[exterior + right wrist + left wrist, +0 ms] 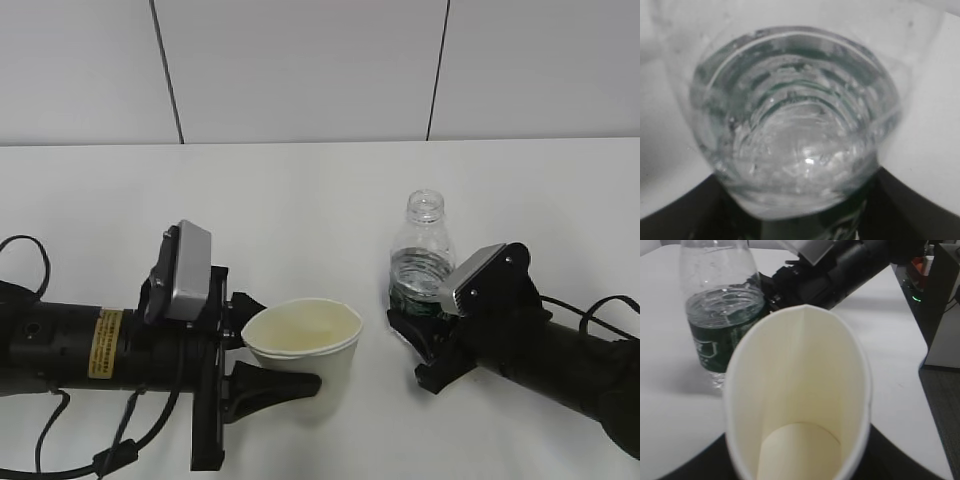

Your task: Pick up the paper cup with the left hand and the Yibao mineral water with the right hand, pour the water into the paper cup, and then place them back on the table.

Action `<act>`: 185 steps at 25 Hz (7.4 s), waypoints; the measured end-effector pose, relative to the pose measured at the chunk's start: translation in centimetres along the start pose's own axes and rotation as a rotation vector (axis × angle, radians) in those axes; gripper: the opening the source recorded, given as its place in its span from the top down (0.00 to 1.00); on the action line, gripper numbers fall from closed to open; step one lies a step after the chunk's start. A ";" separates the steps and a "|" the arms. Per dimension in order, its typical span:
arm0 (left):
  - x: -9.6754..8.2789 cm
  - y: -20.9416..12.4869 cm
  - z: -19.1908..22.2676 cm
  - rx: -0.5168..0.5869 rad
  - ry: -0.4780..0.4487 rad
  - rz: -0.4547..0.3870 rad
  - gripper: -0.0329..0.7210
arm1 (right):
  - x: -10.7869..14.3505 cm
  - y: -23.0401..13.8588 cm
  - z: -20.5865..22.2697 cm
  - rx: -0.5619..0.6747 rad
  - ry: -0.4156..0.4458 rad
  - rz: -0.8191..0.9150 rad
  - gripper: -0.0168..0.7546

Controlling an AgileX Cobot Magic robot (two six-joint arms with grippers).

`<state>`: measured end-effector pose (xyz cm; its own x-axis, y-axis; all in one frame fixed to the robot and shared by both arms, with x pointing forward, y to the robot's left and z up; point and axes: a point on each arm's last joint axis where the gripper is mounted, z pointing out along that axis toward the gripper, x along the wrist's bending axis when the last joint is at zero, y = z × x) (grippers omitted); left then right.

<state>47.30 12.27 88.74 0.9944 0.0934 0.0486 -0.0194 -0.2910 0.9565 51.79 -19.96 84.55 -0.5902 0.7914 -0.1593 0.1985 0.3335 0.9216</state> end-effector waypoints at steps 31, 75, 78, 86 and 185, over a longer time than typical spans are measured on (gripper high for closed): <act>1.7 1.5 2.5 0.022 0.147 -0.040 0.49 | -0.8 1.6 -0.5 -0.031 -0.074 -0.324 0.43; 0.9 0.9 2.6 0.086 0.062 -0.038 0.40 | -1.6 1.5 -0.6 0.044 -0.158 -0.890 0.44; 0.9 0.9 2.6 0.086 0.057 -0.036 0.40 | -1.7 1.7 -0.4 0.038 -0.164 -0.899 0.44; 0.9 0.8 2.6 0.097 0.059 -0.036 0.40 | -2.0 2.1 0.0 0.029 -0.178 -0.967 0.44; 1.1 0.4 2.7 0.101 0.078 -0.075 0.40 | -3.5 6.6 0.7 -0.038 -0.321 -1.431 0.44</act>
<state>48.64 9.68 88.43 0.9815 0.1912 0.0036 0.0696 -0.3747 0.9245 55.70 -20.20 90.99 -0.0645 -0.1165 -0.9911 -0.4173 0.9053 -0.0793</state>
